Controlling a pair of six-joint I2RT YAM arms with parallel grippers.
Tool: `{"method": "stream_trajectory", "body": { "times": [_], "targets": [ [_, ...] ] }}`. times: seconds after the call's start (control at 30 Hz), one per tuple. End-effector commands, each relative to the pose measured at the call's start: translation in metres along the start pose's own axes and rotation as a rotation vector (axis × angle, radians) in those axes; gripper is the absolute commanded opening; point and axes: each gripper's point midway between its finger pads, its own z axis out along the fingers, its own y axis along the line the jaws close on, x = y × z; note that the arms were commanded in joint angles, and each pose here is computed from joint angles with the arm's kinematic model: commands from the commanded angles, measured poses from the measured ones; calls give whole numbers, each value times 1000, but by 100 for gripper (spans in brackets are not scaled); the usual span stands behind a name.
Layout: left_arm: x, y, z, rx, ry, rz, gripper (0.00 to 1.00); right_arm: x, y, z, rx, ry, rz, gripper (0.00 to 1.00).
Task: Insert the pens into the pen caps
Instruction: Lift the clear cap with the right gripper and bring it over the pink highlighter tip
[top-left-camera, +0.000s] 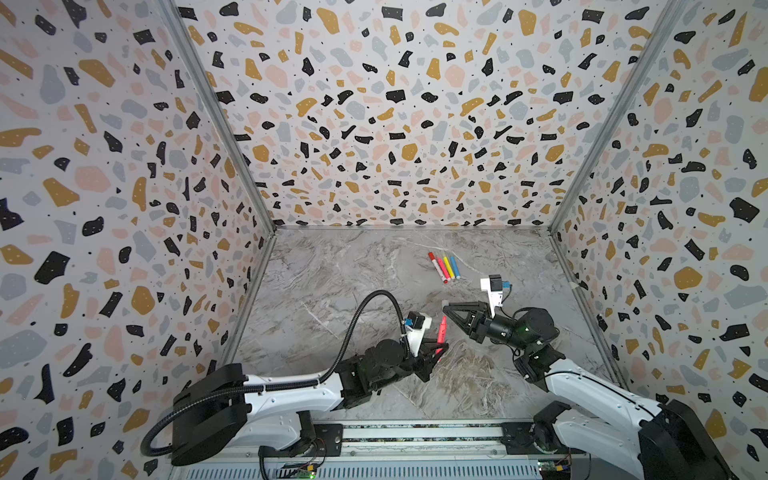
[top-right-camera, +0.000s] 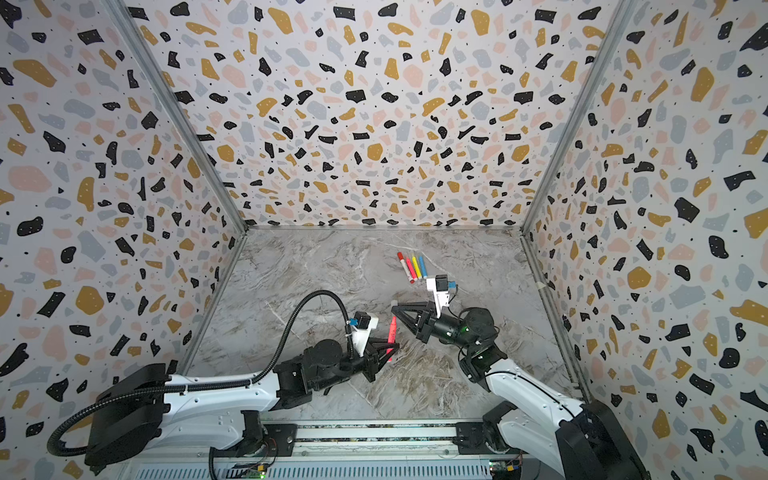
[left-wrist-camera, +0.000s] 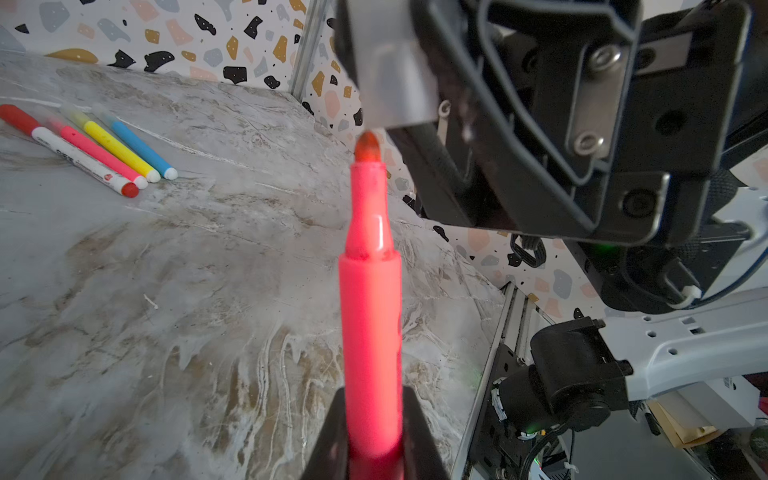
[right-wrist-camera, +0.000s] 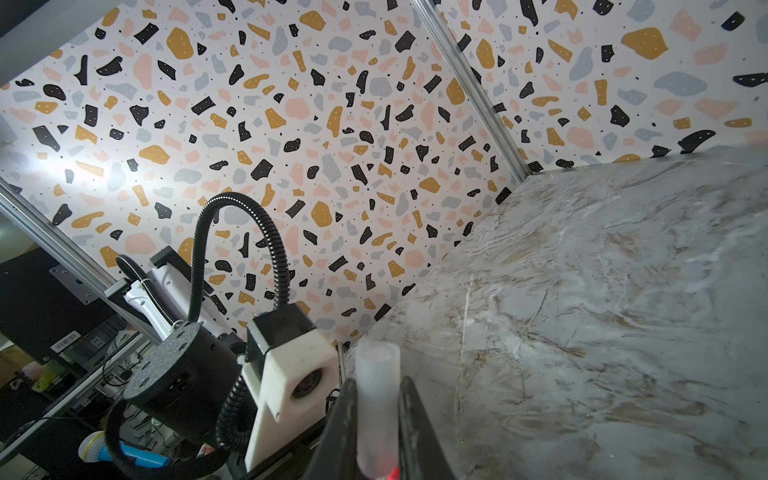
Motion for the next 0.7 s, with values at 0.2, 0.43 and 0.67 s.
{"method": "stream_trajectory", "body": {
  "times": [0.2, 0.43, 0.67],
  "targets": [
    [-29, -18, -4, 52, -86, -2, 0, -9, 4, 5, -9, -12, -26, 10],
    [-36, -18, -5, 38, -108, -8, 0, 1, 9, 1, -43, 0, -14, 10],
    [-59, -23, -11, 44, -192, -29, 0, 28, 15, -1, -71, 23, 8, 10]
  ]
}}
